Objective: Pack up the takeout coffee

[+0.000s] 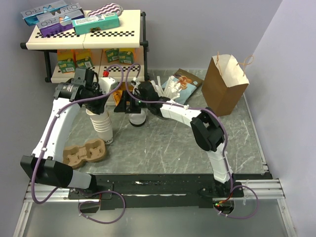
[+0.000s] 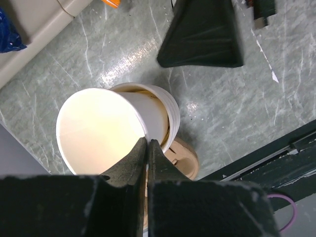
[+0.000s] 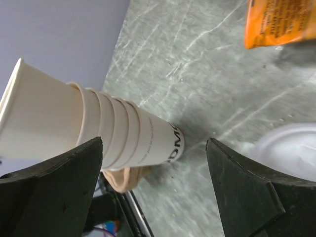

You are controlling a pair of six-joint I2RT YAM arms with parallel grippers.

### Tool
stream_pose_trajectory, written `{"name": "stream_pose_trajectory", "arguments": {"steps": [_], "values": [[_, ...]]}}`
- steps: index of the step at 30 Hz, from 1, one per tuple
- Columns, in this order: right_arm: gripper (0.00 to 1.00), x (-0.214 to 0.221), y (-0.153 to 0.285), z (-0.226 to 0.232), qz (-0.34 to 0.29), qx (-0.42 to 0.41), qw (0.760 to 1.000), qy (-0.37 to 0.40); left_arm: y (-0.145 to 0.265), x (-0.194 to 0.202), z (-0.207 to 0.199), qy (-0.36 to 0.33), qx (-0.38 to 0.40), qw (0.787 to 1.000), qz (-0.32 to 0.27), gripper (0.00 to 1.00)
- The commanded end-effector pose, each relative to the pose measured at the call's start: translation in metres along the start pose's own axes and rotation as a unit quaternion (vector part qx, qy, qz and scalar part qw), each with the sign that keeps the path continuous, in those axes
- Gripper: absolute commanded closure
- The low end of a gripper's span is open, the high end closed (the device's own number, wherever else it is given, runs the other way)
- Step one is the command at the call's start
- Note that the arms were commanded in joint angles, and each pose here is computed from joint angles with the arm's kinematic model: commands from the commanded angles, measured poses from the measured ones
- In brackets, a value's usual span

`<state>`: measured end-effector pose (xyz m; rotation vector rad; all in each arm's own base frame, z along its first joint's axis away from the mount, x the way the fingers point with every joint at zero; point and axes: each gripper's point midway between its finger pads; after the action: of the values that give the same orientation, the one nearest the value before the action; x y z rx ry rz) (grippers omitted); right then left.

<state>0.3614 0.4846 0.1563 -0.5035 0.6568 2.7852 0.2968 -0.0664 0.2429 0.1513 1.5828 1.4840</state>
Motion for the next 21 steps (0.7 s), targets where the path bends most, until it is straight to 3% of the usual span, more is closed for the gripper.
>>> {"name": "stream_pose_trajectory", "arguments": {"steps": [1, 11, 21], "values": [[0.09, -0.023, 0.042, 0.052, -0.035, -0.051, 0.995, 0.072, 0.025, -0.017, 0.005, 0.015, -0.027, 0.999, -0.04, 0.99], [0.08, -0.022, 0.08, 0.089, -0.027, -0.081, 0.989, 0.12, 0.058, -0.022, 0.008, -0.003, -0.053, 0.997, -0.054, 0.99], [0.08, -0.032, 0.118, 0.107, -0.049, -0.096, 0.983, 0.149, 0.098, 0.003, -0.014, -0.043, -0.06, 0.995, -0.06, 0.99]]}}
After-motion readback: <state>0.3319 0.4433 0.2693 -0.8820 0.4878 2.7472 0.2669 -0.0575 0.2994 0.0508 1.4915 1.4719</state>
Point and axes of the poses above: each gripper's point midway between its finger pads, its own y axis back along the fingers, its own z axis along the line the jaws close on, x = y × z, and after that the axes turned 10 degrees about -y, right-handed
